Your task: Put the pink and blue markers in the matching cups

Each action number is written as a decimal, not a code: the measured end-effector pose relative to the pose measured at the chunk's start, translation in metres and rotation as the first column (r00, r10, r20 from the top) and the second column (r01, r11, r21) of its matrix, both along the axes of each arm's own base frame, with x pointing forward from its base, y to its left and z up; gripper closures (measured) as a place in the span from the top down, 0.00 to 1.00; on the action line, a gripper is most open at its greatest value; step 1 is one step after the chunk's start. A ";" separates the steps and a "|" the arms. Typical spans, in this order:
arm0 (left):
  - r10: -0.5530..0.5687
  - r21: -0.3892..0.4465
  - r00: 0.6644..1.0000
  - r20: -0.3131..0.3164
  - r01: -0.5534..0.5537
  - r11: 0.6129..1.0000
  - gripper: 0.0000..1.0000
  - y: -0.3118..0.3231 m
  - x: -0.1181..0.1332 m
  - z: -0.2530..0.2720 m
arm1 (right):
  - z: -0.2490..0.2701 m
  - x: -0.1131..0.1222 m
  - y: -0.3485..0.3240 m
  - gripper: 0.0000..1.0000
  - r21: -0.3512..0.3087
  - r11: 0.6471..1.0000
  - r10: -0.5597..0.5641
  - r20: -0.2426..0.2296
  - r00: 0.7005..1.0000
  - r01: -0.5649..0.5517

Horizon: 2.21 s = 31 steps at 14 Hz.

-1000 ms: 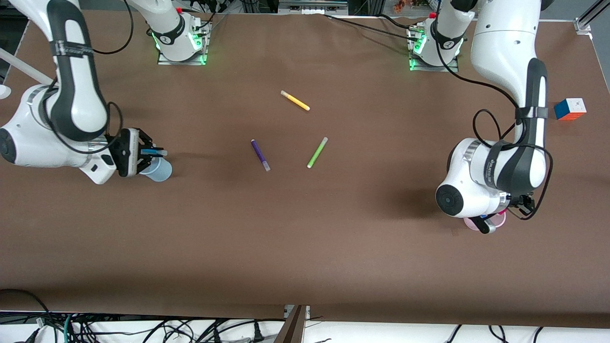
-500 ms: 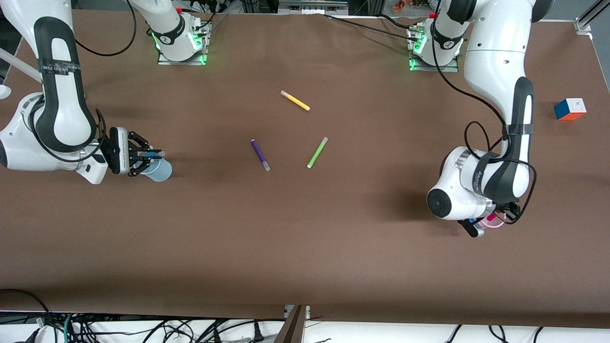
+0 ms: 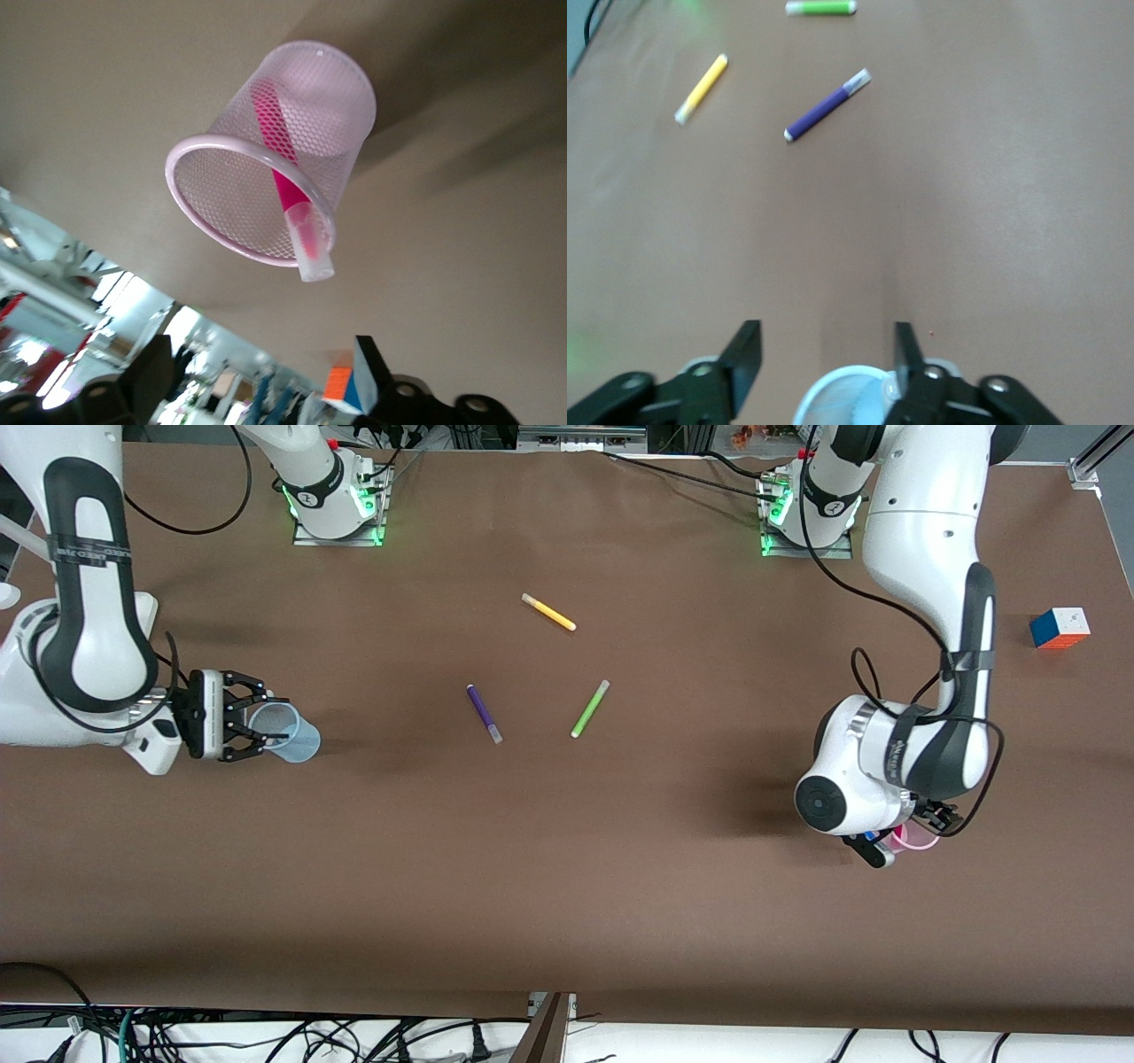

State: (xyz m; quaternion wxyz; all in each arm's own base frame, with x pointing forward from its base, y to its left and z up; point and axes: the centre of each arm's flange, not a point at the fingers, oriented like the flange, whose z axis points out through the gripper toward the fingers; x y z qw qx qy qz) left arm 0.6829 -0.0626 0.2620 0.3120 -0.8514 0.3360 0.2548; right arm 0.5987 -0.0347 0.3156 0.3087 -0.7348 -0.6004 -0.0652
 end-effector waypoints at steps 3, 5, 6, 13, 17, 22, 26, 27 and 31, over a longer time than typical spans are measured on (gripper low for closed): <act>0.163 -0.224 0.983 0.083 -0.140 0.964 1.00 0.001 0.000 0.062 | 0.047 0.018 0.005 1.00 -0.111 0.973 -0.214 -0.122 0.969 0.201; 0.294 -0.385 0.950 0.109 -0.232 0.893 1.00 0.012 -0.002 0.104 | 0.077 0.026 0.007 1.00 -0.250 0.910 -0.379 -0.173 0.909 0.332; 0.353 -0.457 0.929 0.108 -0.269 0.848 1.00 0.019 -0.005 0.124 | 0.091 0.029 0.009 1.00 -0.329 0.865 -0.451 -0.179 0.874 0.379; 0.462 -0.634 0.878 0.128 -0.285 0.719 1.00 0.025 -0.052 0.274 | 0.126 0.031 0.057 1.00 -0.701 0.419 -0.855 -0.091 0.510 0.578; 0.499 -0.650 0.860 0.108 -0.318 0.690 1.00 0.037 -0.074 0.309 | 0.166 0.011 0.100 1.00 -0.765 0.139 -0.923 0.129 0.362 0.628; 0.676 -0.720 0.701 0.227 -0.347 0.601 1.00 0.050 -0.100 0.308 | 0.258 -0.034 0.060 1.00 -0.676 0.080 -0.922 0.230 0.313 0.732; 0.710 -0.722 0.662 0.240 -0.367 0.587 1.00 0.063 -0.123 0.311 | 0.297 -0.068 0.039 1.00 -0.631 0.059 -0.929 0.249 0.274 0.774; 0.705 -0.710 0.664 0.249 -0.370 0.599 1.00 0.067 -0.124 0.310 | 0.296 -0.069 0.037 1.00 -0.635 0.057 -0.930 0.248 0.273 0.771; 0.684 -0.683 0.687 0.246 -0.378 0.625 1.00 0.076 -0.127 0.306 | 0.293 -0.070 0.040 1.00 -0.645 0.009 -0.941 0.253 0.224 0.764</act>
